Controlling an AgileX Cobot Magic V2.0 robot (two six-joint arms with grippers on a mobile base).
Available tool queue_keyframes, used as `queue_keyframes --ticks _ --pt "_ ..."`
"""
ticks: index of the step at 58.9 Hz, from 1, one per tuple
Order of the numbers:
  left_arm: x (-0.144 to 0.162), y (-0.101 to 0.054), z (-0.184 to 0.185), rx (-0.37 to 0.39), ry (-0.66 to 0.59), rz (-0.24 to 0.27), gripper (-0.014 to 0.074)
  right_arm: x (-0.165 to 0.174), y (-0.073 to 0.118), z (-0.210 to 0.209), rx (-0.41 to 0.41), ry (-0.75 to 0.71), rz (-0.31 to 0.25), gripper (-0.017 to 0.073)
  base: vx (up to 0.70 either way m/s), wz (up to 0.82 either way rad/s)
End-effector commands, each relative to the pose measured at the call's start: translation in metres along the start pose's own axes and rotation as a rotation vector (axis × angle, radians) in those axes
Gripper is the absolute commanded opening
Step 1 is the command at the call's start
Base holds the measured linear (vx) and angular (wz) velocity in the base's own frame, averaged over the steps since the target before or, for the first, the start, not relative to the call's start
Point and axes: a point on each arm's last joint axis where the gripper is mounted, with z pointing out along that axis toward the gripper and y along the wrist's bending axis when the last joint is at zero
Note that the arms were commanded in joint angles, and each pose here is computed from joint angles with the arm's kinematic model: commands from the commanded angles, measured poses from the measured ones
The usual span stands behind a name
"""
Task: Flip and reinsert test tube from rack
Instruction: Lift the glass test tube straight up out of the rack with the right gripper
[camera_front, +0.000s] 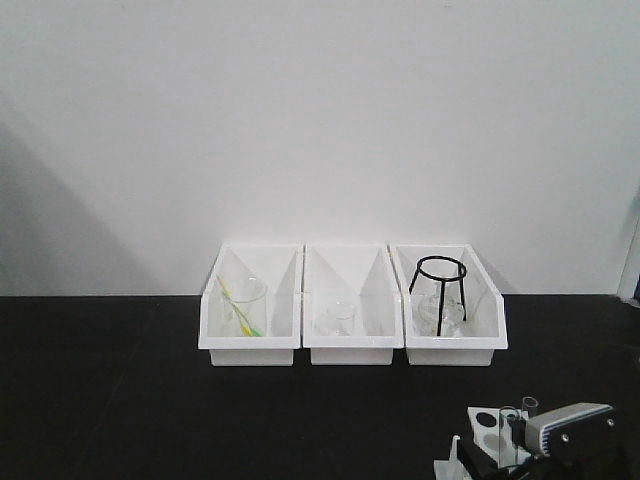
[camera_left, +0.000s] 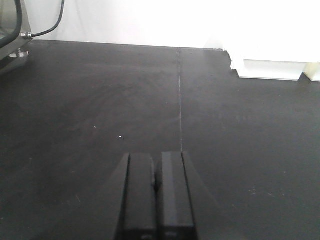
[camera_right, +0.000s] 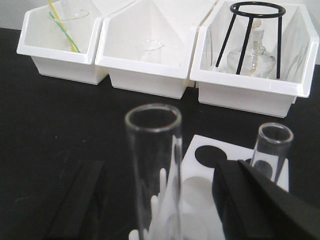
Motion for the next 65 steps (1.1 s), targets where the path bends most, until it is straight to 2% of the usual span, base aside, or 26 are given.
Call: queue_keyframes --ticks 1,16,27,37,44,65 --pt "-0.008 -0.002 -0.001 0.023 -0.096 -0.003 -0.0006 -0.02 0.0 0.004 -0.01 -0.13 -0.011 0.045 0.0 0.0" --pt "-0.008 -0.002 -0.001 0.023 -0.096 -0.003 -0.0006 -0.021 0.0 0.004 -0.014 -0.144 -0.012 0.018 0.0 0.0" --pt "-0.008 -0.002 -0.001 0.023 -0.096 -0.003 -0.0006 -0.038 0.002 -0.005 -0.024 -0.243 -0.027 -0.0016 0.0 0.0" --pt "-0.008 -0.002 -0.001 0.023 -0.096 -0.003 -0.0006 -0.065 0.005 -0.027 -0.017 -0.348 -0.048 -0.0013 0.0 0.0" --pt "-0.008 -0.002 -0.001 0.023 -0.096 -0.003 -0.0006 -0.086 0.006 -0.046 -0.008 -0.408 -0.042 -0.0013 0.0 0.0" --pt "-0.008 -0.002 -0.001 0.023 -0.096 -0.003 -0.0006 -0.175 0.002 -0.082 0.086 -0.436 -0.093 -0.0012 0.0 0.0"
